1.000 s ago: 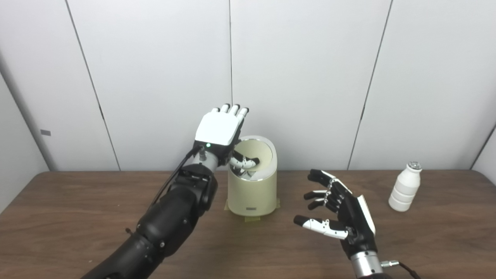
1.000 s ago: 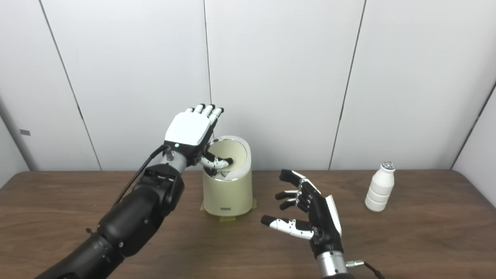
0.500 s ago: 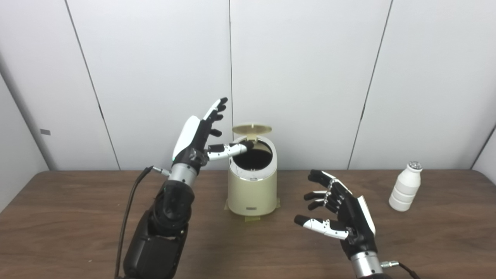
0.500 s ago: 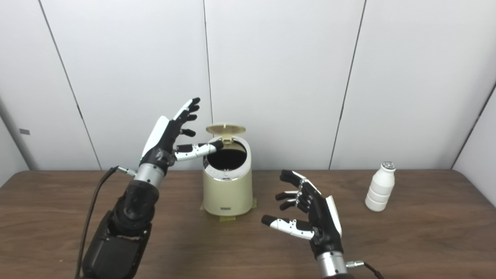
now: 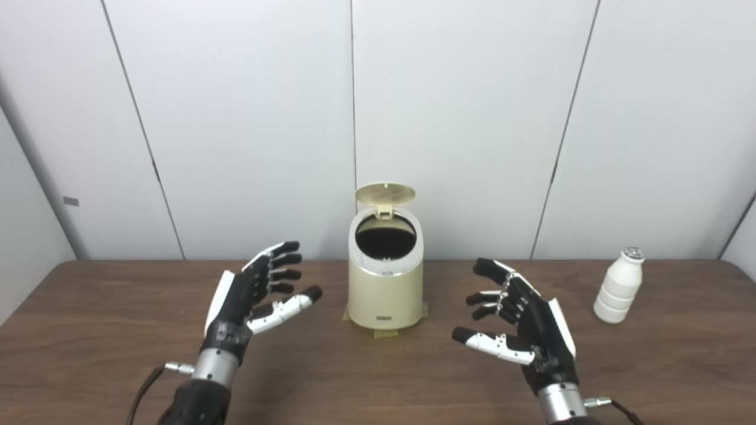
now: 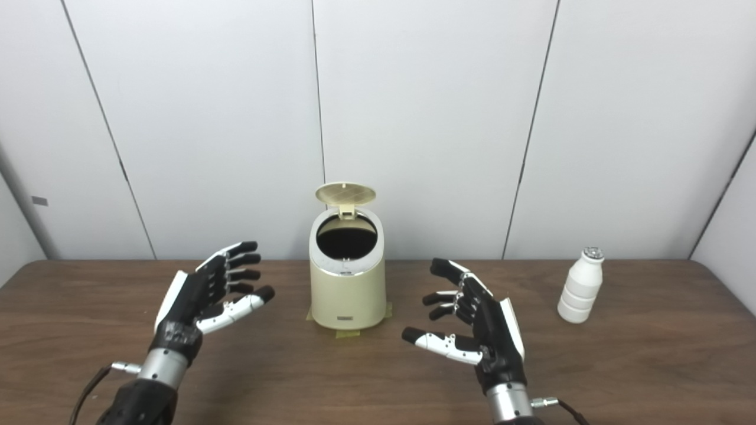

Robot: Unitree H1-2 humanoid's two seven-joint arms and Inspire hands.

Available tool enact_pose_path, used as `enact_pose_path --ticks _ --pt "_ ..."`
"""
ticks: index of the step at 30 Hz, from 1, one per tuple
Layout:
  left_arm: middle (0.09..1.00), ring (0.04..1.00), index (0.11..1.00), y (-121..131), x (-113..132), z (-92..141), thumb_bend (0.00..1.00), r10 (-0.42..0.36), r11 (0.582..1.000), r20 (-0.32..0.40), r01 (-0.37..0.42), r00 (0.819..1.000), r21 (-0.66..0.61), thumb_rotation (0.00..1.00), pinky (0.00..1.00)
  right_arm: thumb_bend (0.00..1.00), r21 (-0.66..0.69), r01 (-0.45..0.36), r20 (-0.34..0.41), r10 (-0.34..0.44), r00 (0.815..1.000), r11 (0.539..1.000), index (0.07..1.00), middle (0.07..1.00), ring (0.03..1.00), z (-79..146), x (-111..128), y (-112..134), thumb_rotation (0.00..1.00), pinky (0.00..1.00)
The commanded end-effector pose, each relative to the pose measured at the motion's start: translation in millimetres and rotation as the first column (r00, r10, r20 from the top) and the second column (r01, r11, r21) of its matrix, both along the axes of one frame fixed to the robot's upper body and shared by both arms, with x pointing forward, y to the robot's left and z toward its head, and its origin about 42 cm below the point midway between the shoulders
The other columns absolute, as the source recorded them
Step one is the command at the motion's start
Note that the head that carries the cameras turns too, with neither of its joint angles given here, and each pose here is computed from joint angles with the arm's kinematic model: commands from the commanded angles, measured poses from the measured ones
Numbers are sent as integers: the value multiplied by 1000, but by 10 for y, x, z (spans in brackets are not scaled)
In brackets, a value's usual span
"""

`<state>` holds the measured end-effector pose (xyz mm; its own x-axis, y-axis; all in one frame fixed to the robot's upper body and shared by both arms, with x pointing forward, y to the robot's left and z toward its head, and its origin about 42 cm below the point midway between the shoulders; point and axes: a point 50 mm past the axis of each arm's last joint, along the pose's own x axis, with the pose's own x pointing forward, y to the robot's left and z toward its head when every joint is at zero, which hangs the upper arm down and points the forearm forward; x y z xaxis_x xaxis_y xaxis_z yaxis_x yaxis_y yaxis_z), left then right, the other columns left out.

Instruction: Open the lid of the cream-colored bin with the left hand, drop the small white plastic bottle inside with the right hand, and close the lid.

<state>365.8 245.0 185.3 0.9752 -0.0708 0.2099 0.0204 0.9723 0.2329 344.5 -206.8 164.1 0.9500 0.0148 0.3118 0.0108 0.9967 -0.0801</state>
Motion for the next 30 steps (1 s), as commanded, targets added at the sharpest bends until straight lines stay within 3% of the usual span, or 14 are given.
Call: enact_pose_path --ticks 1,7,11,15,19,21,26,30 --pt "749 690 815 -50 30 197 802 -26 999 118 30 993 -32 225 625 800 1 -9 83 9 997 1000 763 790 584 187 85 -21 133 465" --pt "745 679 797 17 -75 43 804 -41 998 111 47 993 -49 224 621 795 -8 -5 93 6 996 1000 768 787 601 212 138 -103 146 490" --pt "742 676 797 37 -58 34 815 -45 997 127 52 991 -52 202 603 829 -59 -6 132 14 991 998 782 769 608 415 286 -249 160 518" --pt "762 696 802 74 -40 54 816 -51 998 139 56 989 -33 220 617 819 -219 25 204 21 979 975 778 757 620 854 472 -455 162 542" --pt "755 688 798 108 -22 37 817 -42 999 139 45 989 -24 207 608 812 -349 121 272 -23 962 929 756 732 586 1359 565 -631 106 486" --pt "756 692 799 136 -11 20 812 -41 999 139 44 989 -22 210 618 806 -394 164 287 -48 957 904 751 726 615 1584 581 -776 108 512" --pt "764 708 801 170 -4 19 788 -27 999 129 30 991 -22 199 651 840 -471 282 316 -139 939 836 749 735 690 1917 660 -1262 167 584" --pt "761 694 807 201 11 14 764 -33 999 124 38 992 -38 142 640 865 -516 345 302 -210 930 784 788 823 827 2047 649 -1652 244 713"
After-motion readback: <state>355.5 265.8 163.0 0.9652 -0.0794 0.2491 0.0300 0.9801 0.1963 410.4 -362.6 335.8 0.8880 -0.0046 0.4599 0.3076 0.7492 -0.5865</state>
